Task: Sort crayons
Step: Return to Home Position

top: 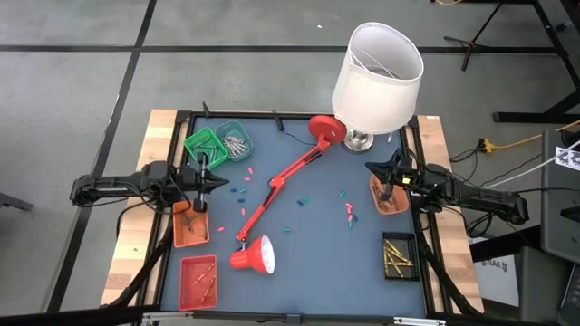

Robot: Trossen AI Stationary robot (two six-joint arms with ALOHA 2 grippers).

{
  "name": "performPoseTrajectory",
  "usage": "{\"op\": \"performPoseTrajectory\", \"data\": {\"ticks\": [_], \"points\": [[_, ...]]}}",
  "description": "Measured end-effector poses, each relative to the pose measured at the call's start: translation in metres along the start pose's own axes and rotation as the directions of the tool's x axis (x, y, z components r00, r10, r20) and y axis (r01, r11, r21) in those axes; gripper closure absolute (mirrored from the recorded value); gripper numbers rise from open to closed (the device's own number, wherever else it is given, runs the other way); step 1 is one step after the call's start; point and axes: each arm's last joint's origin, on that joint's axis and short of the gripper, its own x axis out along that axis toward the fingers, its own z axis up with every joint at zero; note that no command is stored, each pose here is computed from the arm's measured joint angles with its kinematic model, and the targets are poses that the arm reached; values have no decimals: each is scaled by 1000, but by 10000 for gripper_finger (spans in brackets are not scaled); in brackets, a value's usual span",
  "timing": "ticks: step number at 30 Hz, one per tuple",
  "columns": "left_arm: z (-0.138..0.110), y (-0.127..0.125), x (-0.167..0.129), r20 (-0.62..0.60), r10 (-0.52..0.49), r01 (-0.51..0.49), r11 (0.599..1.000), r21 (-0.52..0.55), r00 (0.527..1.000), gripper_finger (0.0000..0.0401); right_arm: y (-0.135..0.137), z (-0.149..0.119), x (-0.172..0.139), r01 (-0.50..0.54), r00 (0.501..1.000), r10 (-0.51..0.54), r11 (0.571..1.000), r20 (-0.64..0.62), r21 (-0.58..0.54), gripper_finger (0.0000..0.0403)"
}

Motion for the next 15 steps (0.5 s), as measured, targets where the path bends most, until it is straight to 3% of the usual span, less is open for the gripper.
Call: {"op": "performPoseTrajectory", "data": {"ticks": [6,15], "points": [[-2,0,0,-25,23,-21,997,73,999,401,0,0,0,0,1000,0,1000,0,0,402],[-2,1,0,-25,26,-24,997,77,999,401,0,0,0,0,1000,0,1000,0,0,402]]}}
